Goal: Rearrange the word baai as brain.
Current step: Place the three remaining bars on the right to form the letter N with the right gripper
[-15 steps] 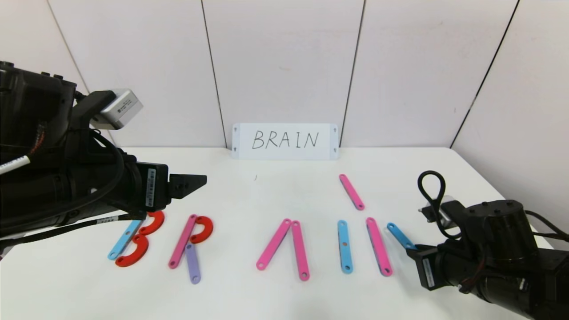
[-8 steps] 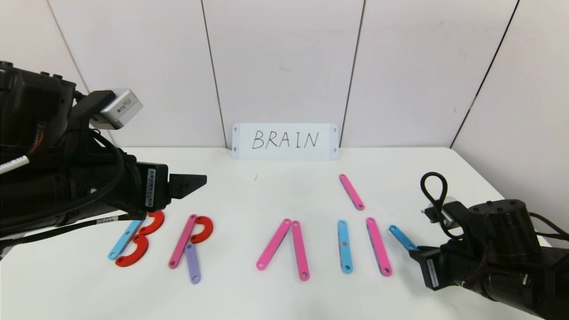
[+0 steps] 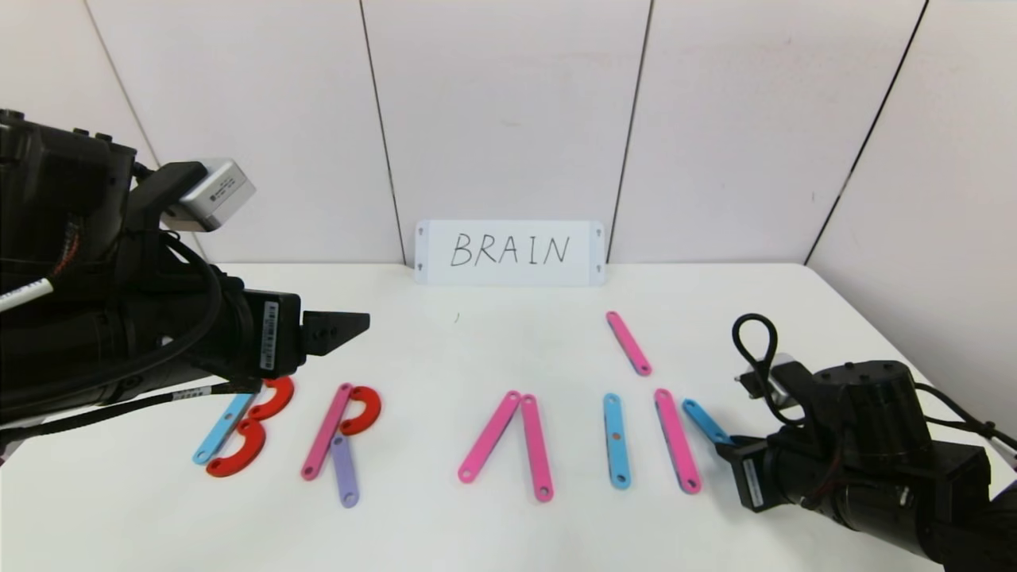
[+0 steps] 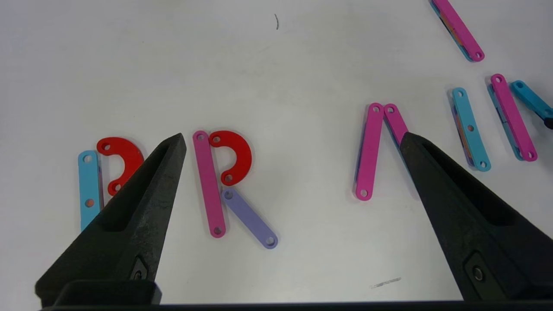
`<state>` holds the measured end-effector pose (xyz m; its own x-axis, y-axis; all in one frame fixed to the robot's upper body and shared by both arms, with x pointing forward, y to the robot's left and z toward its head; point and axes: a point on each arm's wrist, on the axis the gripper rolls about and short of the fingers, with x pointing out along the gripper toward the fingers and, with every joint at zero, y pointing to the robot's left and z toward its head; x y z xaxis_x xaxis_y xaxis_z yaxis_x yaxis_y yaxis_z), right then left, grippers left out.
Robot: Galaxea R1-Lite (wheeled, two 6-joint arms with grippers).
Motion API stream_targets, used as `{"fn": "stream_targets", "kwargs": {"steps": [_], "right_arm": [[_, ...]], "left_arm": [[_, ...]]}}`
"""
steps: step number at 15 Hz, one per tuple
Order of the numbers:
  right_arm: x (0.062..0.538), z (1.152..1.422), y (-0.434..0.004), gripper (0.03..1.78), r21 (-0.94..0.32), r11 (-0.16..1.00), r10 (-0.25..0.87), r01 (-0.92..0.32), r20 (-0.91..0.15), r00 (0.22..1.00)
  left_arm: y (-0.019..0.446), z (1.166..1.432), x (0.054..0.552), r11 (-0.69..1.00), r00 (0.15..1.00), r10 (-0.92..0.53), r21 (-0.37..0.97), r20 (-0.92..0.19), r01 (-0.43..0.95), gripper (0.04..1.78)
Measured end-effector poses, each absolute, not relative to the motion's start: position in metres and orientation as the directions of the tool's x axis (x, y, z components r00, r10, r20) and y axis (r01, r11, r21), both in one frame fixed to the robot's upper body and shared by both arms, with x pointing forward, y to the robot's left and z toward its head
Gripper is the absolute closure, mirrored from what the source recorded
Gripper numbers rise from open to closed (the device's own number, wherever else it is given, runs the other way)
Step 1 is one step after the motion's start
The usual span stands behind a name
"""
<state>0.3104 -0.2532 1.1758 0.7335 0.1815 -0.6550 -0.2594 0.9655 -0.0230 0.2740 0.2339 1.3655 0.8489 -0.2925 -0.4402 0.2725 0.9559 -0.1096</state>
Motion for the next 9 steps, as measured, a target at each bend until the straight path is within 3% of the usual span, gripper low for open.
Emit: {"fn": "stream_targets", "kwargs": {"steps": [9], "right_arm": [[0.3143,1.1703,-0.2494,1.54,-0.026,0.963,0.183,-0.269,-0.668,0.721]], "left_arm": [[0.2341,1.3658,0.2737,0.956,0.849,-0.293,-0.110,-0.439,0.273,0.09]]}}
